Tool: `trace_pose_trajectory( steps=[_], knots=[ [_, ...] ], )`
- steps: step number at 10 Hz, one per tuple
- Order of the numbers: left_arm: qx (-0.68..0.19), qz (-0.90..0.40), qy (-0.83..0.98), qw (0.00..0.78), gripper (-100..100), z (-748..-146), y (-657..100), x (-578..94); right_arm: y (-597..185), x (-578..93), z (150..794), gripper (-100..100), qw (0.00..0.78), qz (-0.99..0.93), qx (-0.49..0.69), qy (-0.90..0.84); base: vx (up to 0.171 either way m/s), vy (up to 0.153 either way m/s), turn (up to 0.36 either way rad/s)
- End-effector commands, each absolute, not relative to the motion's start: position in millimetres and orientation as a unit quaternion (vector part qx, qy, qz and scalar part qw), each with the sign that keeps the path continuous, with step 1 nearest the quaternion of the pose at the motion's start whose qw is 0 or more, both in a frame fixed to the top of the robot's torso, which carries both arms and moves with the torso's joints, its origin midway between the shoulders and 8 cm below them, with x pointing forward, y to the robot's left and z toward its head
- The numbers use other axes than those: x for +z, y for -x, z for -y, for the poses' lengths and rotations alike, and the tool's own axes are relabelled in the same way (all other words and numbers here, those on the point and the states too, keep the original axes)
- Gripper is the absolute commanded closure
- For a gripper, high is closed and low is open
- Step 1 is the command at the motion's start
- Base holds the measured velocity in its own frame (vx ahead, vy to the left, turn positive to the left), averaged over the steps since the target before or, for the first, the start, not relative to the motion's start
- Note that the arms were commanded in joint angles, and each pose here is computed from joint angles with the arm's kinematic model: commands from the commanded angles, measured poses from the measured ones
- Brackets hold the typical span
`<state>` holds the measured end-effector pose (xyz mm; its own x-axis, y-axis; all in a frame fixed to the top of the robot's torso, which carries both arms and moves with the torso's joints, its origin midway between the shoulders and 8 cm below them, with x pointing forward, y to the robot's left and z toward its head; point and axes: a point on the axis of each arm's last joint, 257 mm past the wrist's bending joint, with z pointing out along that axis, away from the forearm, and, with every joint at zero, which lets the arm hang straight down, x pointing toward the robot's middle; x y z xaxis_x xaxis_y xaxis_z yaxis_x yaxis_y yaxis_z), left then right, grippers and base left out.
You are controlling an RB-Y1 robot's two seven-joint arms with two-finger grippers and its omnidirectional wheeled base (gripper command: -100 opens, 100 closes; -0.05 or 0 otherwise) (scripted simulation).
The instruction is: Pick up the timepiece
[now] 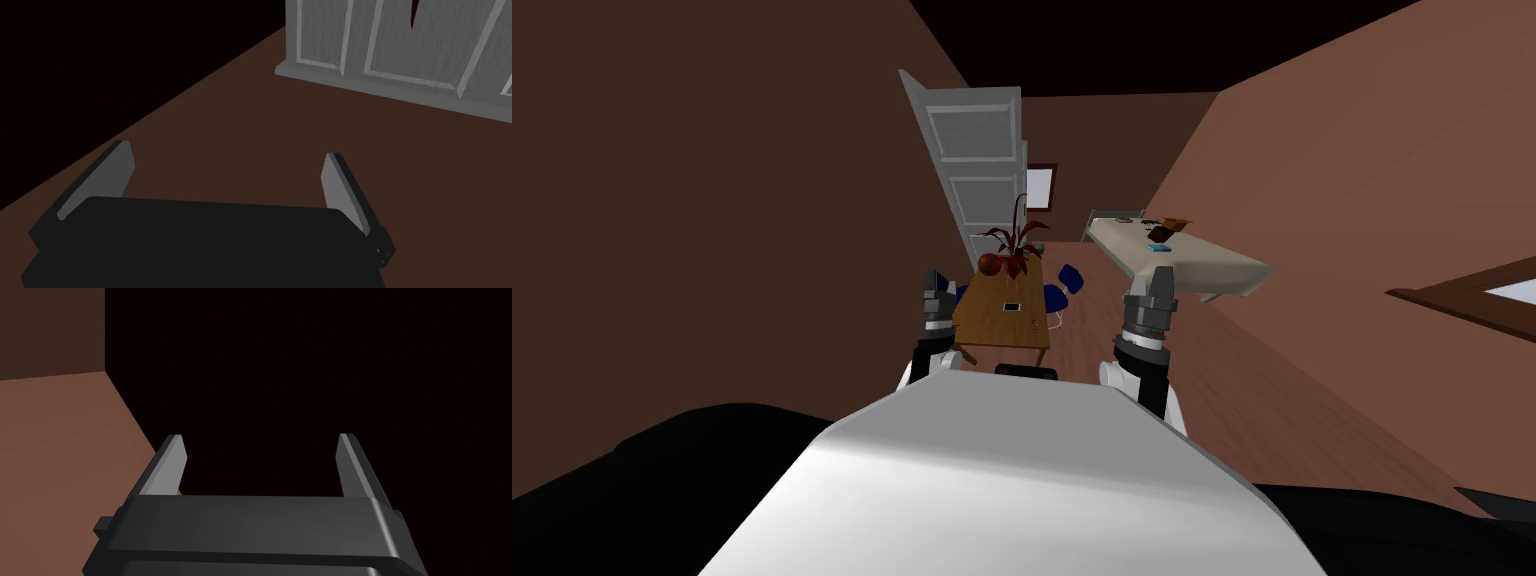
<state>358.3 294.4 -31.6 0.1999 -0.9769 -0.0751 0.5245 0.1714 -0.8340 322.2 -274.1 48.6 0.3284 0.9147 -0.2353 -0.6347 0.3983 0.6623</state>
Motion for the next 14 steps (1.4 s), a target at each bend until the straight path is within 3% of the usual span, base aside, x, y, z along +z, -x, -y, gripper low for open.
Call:
trace_pose_trajectory(
  steps=[1, 14],
  knots=[
    [-0.539, -0.347, 0.338, 0.689, -100, -290, -365, -38, -322, 49, 274, 0, 0.781, -0.299, 0.496, -0.234, -0.054, 0.003, 0.055],
    [-0.447, -0.553, 0.323, 0.625, -100, -255, -457, -165, -322, 49, 274, 0, 0.781, -0.299, 0.496, -0.234, -0.043, -0.02, 0.007]
  ],
)
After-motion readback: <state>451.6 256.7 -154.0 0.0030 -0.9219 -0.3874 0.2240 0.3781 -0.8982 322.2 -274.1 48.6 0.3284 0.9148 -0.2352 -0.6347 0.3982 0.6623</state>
